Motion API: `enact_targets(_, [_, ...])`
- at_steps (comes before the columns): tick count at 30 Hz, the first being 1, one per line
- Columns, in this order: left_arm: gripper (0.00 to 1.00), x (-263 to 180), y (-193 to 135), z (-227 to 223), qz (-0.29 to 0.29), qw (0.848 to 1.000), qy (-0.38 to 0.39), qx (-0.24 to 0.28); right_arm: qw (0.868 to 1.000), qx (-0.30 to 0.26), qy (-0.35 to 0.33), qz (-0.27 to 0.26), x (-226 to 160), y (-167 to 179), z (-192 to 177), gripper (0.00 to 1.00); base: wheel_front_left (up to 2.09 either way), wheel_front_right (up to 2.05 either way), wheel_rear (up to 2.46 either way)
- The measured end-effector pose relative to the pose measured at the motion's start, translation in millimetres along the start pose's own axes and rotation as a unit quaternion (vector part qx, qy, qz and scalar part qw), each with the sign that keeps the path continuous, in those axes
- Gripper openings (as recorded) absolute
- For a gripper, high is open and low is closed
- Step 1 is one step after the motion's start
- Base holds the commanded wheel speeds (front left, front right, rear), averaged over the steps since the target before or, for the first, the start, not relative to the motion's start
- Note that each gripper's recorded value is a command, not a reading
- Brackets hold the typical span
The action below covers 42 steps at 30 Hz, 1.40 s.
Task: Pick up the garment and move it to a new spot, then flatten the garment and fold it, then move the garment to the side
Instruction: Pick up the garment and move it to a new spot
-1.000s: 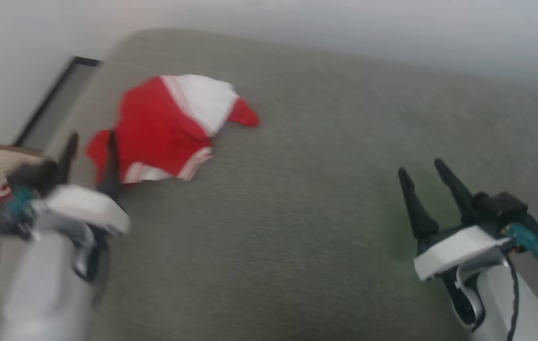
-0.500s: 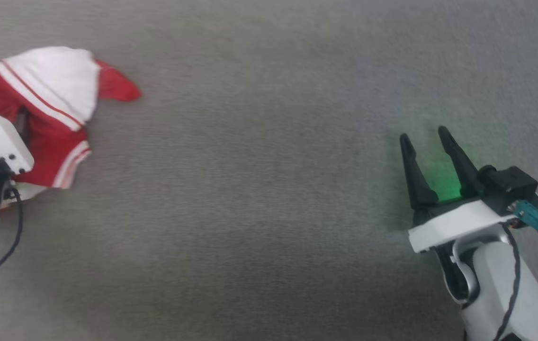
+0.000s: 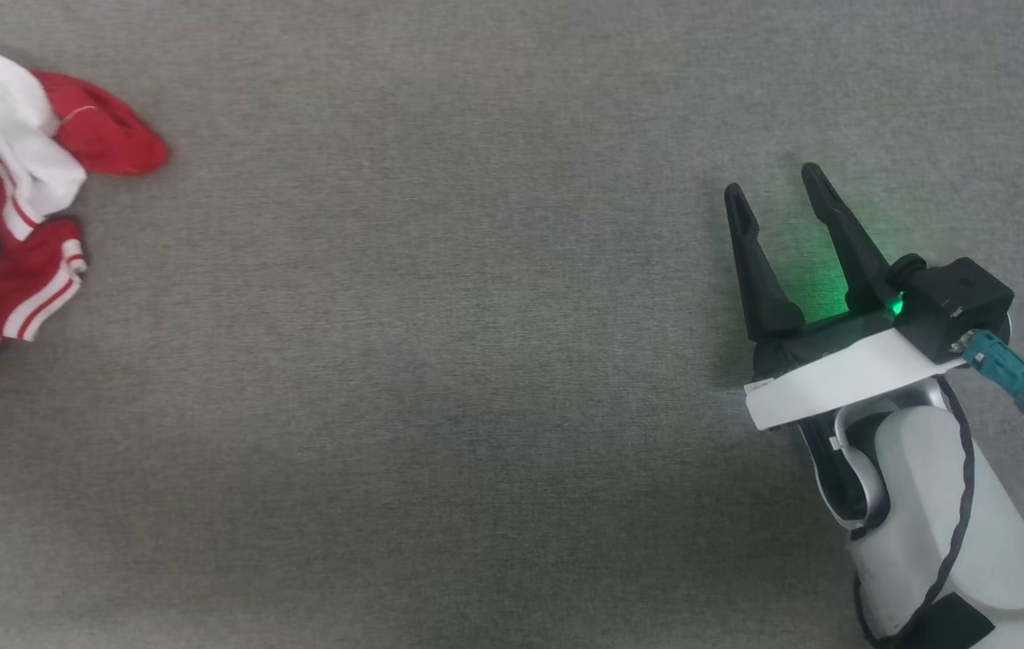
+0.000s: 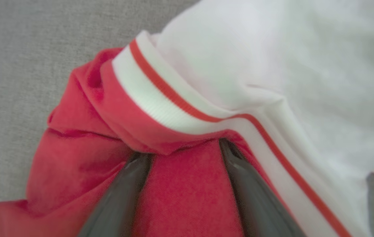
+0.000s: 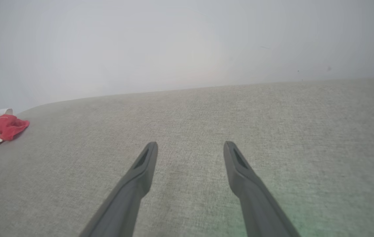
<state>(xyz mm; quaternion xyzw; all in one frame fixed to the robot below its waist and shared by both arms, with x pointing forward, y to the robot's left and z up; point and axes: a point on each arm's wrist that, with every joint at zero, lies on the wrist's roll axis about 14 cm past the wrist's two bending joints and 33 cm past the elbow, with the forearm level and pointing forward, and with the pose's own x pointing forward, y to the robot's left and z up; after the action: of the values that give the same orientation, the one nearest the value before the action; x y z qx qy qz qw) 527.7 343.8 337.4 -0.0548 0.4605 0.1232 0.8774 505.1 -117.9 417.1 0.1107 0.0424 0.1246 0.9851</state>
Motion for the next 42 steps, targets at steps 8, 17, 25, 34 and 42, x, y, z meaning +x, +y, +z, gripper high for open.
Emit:
enact_targets(8, [0.0, 0.7, -14.7, 6.8, -0.021, 0.999, -0.016, -0.02, 1.0, -0.01, -0.017, 0.0, -2.6, -1.7, 14.1, 1.0, 0.0, 0.0, 0.0])
enact_targets(17, [0.0, -36.9, -20.6, 21.0, -0.035, 0.996, -0.085, -0.002, 0.999, -0.01, -0.034, 0.002, -22.2, 10.3, 37.2, 1.0, 0.0, 0.0, 0.0])
enact_targets(25, [0.0, -104.4, -67.0, 79.8, -0.11, 0.972, -0.205, 0.032, 0.998, -0.003, -0.061, -0.001, -47.9, 22.4, 64.4, 1.0, 0.0, 0.0, 0.0])
enact_targets(34, [0.0, -153.7, -171.4, 85.7, -0.241, 0.933, -0.234, 0.128, 0.996, 0.004, -0.079, -0.041, -78.8, 6.1, 79.3, 1.0, 0.0, 0.0, 0.0])
enact_targets(42, [0.0, -183.3, -293.7, 38.6, -0.383, 0.877, -0.179, 0.229, 0.99, 0.006, -0.094, -0.105, -109.5, -31.5, 90.0, 1.0, 0.0, 0.0, 0.0])
